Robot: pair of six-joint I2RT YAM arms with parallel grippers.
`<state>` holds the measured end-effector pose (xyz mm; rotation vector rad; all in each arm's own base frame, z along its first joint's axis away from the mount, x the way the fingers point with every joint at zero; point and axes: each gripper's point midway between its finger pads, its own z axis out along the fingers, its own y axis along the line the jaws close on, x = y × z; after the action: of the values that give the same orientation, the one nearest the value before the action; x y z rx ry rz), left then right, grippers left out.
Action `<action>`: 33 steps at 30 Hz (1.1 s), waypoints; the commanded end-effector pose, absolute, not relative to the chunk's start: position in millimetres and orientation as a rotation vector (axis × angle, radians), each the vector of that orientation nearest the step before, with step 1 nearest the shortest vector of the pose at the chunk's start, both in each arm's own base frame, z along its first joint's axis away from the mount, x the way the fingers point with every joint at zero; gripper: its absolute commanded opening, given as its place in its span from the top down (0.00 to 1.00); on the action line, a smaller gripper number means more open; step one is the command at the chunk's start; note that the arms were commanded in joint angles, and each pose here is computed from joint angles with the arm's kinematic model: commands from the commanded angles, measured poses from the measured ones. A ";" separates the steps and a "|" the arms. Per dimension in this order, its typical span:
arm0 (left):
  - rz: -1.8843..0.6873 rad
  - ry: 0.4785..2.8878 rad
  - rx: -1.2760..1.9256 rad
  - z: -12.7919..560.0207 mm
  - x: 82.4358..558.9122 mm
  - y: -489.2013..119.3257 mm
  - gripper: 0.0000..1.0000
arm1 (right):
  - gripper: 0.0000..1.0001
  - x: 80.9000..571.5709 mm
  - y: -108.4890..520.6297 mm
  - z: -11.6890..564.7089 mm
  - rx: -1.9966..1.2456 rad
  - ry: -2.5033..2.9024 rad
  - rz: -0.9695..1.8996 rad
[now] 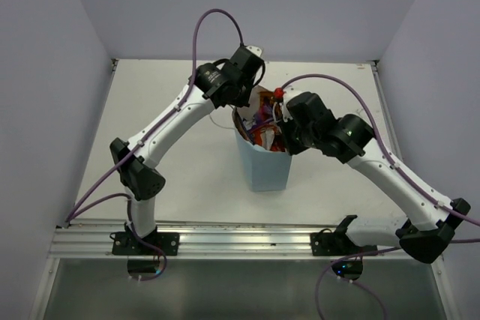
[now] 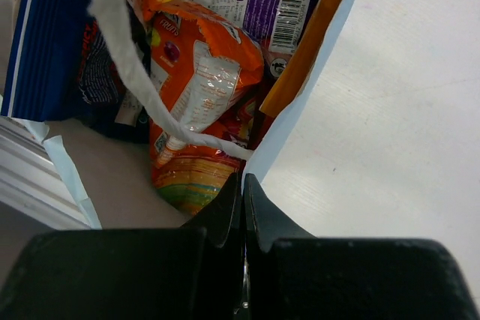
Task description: Place the snacks into the paper bag
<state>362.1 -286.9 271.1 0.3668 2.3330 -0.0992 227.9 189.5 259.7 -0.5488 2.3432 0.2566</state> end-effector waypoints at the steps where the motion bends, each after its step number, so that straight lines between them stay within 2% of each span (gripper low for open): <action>1: -0.078 2.206 0.268 323.6 363.5 -258.5 1.00 | 1.00 237.7 217.4 301.5 -0.478 2.186 0.392; 6: -0.032 2.221 0.256 319.6 360.1 -244.6 1.00 | 1.00 234.7 230.2 290.0 -0.499 2.197 0.412; 13: -0.036 2.280 0.263 283.4 350.2 -242.2 1.00 | 1.00 229.8 228.2 259.6 -0.481 2.247 0.410; 18: -0.036 2.265 0.252 289.6 351.5 -241.4 1.00 | 1.00 228.4 228.4 255.4 -0.465 2.250 0.423; 19: -0.047 2.243 0.245 297.3 353.9 -242.4 1.00 | 0.89 230.3 226.8 257.7 -0.459 2.242 0.410; 20: -0.057 2.219 0.242 305.6 356.2 -244.1 0.93 | 0.78 232.4 226.6 265.1 -0.458 2.224 0.407; 21: -0.078 2.180 0.243 321.8 360.1 -246.2 0.79 | 0.65 233.7 226.5 268.0 -0.459 2.218 0.400; 22: -0.092 2.157 0.240 332.0 362.0 -247.6 0.71 | 0.46 236.5 224.3 272.4 -0.450 2.207 0.381; 24: -0.116 2.099 0.231 359.3 368.7 -251.5 0.54 | 0.35 240.7 222.3 288.1 -0.438 2.175 0.372; 25: -0.120 2.085 0.228 367.2 370.1 -251.9 0.46 | 0.32 241.2 221.9 292.9 -0.434 2.165 0.371; 27: -0.148 2.038 0.213 388.7 370.6 -252.5 0.39 | 0.32 243.3 217.9 306.0 -0.412 2.140 0.363; 30: -0.205 1.927 0.155 423.9 366.2 -244.1 0.33 | 0.35 244.6 205.3 326.4 -0.336 2.103 0.338; 32: -0.264 1.778 0.063 470.1 356.6 -226.7 0.30 | 0.37 244.2 187.6 347.0 -0.260 2.075 0.292; 33: -0.220 1.761 0.020 467.9 357.6 -215.4 0.24 | 0.38 250.0 168.0 357.4 -0.189 2.042 0.199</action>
<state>363.4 -248.7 408.0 0.1714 1.9627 -0.2051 244.4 209.5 311.1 -0.3744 2.1499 0.3236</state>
